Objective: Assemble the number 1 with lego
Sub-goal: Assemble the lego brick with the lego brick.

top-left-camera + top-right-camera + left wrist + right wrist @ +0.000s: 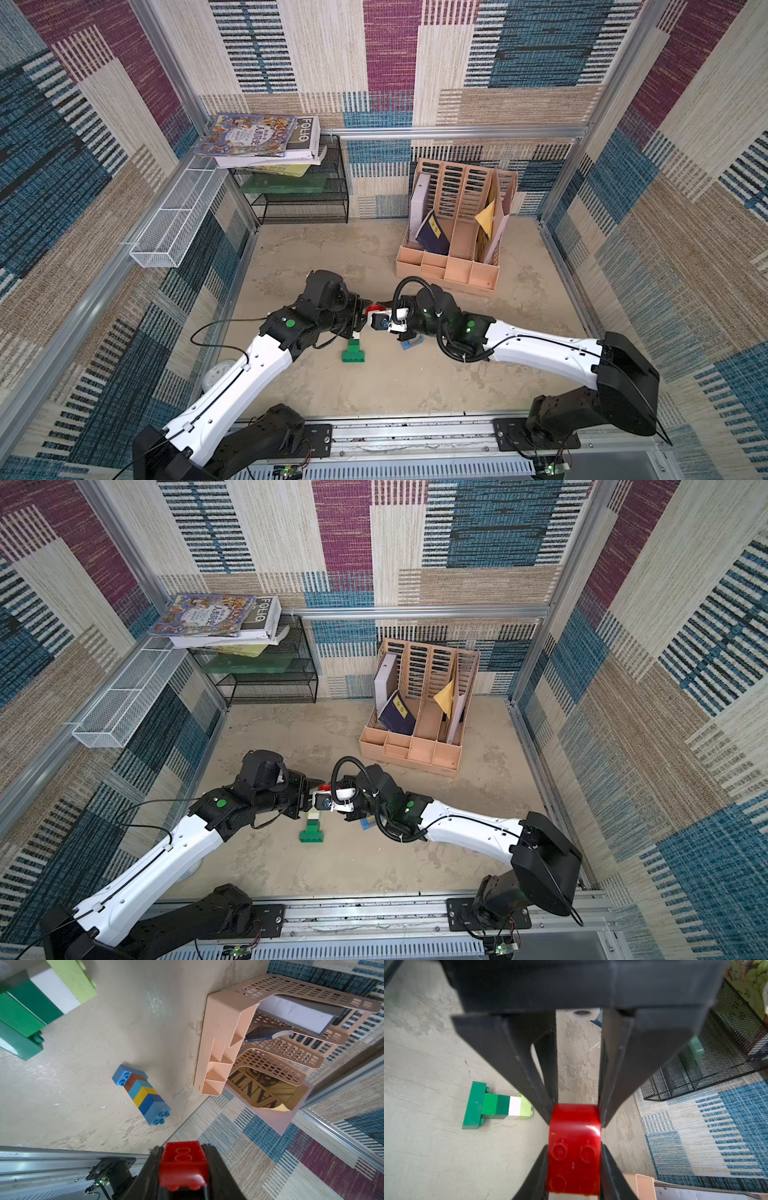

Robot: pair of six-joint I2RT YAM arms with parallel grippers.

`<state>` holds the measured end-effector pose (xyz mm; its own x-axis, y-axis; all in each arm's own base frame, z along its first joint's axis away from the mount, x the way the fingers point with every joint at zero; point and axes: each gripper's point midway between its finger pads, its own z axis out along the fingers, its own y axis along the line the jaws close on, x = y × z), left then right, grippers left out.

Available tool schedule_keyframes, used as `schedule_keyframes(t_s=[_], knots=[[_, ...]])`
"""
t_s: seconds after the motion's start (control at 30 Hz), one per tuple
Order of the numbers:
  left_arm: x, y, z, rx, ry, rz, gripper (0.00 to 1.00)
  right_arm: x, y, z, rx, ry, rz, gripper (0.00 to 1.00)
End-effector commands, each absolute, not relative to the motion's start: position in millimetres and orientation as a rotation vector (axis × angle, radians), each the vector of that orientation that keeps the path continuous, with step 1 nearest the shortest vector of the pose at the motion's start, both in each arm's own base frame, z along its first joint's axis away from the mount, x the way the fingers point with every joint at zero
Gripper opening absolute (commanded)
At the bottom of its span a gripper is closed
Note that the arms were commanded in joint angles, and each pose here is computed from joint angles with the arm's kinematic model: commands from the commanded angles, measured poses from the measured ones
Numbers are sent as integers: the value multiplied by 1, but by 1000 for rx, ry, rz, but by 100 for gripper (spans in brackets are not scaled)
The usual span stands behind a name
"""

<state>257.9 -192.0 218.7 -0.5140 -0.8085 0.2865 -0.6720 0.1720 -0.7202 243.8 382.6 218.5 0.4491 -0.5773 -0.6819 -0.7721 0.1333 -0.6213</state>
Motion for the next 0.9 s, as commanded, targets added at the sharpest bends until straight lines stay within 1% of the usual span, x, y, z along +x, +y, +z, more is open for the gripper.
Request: schedule_keyframes(t_s=[0.0,0.03,0.07,0.17,0.27,0.37,0.47,0.67,0.87], knots=[[265,-167,218,-1299,2244,-1068,71,236,371,218,-1597,1303,387,13],[266,-159,218,-1234,2244,-998,74,236,364,215,-1630,1334,418,13],[269,-152,219,-1157,2239,-938,75,234,356,213,-1671,1360,453,14],[274,-140,220,-898,2256,-789,76,234,330,210,-1751,1457,543,15],[276,-146,221,-609,2287,-737,75,235,302,208,-1826,1526,565,17],[273,-158,218,-385,2316,-752,74,233,284,199,-1918,1524,504,20],[268,-173,213,-241,2339,-811,73,230,276,190,-2001,1493,441,20],[256,-198,198,-75,2416,-930,71,235,280,175,-2124,1442,397,21],[246,-223,194,64,2468,-1094,69,240,297,170,-2182,1408,464,21]])
